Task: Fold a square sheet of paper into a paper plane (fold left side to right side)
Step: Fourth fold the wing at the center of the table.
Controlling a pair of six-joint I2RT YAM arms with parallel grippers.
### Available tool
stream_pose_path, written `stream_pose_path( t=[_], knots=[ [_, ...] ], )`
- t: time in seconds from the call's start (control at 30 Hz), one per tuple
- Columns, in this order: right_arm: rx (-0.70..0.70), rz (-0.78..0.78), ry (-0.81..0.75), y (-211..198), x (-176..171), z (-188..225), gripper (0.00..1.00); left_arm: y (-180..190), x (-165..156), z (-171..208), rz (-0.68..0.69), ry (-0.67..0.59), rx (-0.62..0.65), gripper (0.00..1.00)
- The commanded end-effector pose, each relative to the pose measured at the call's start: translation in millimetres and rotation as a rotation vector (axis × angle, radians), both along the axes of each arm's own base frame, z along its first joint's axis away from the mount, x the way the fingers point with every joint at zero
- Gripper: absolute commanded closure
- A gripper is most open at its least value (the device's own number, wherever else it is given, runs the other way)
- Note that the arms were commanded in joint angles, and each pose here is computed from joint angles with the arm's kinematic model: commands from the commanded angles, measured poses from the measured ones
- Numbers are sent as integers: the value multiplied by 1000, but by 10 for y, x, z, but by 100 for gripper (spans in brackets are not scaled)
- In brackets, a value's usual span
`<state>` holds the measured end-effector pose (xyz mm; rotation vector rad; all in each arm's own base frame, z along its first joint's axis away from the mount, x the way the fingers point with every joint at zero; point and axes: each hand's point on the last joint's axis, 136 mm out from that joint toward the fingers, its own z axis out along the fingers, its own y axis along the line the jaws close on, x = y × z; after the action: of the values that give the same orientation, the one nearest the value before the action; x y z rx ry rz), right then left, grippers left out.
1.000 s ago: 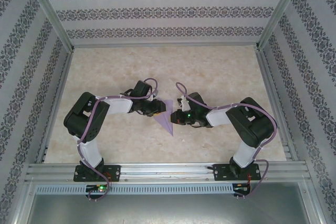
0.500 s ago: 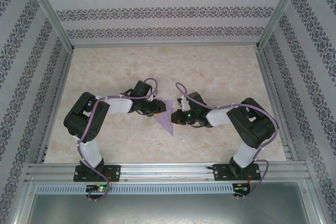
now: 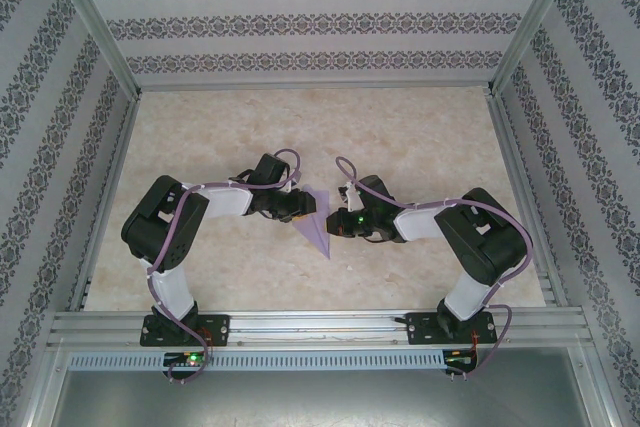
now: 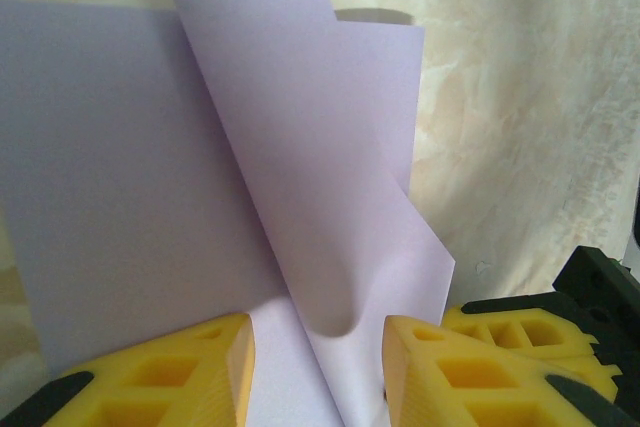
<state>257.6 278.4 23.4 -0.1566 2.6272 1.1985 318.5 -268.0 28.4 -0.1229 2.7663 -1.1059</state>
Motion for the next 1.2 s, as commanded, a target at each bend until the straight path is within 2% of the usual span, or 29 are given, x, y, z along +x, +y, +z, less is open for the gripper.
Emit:
stream_pose_path(
  t=[0.0,0.37,0.63,0.93,1.17],
  knots=[
    [-14,14,-24,54,27,13,98,70,-109,-248,-5,47,82,61],
    [-28,21,-10,73,29,-54,98,76,-109,-249,-6,46,83,61],
    [-91,14,19,-16,-29,-211,99,70,-94,-195,-3,35,76,61],
    [-180,6,67,-139,-123,-405,100,1,55,148,-2,-40,46,59],
    [-208,2,70,-190,-140,-443,100,60,93,373,-5,-106,75,60]
  ],
)
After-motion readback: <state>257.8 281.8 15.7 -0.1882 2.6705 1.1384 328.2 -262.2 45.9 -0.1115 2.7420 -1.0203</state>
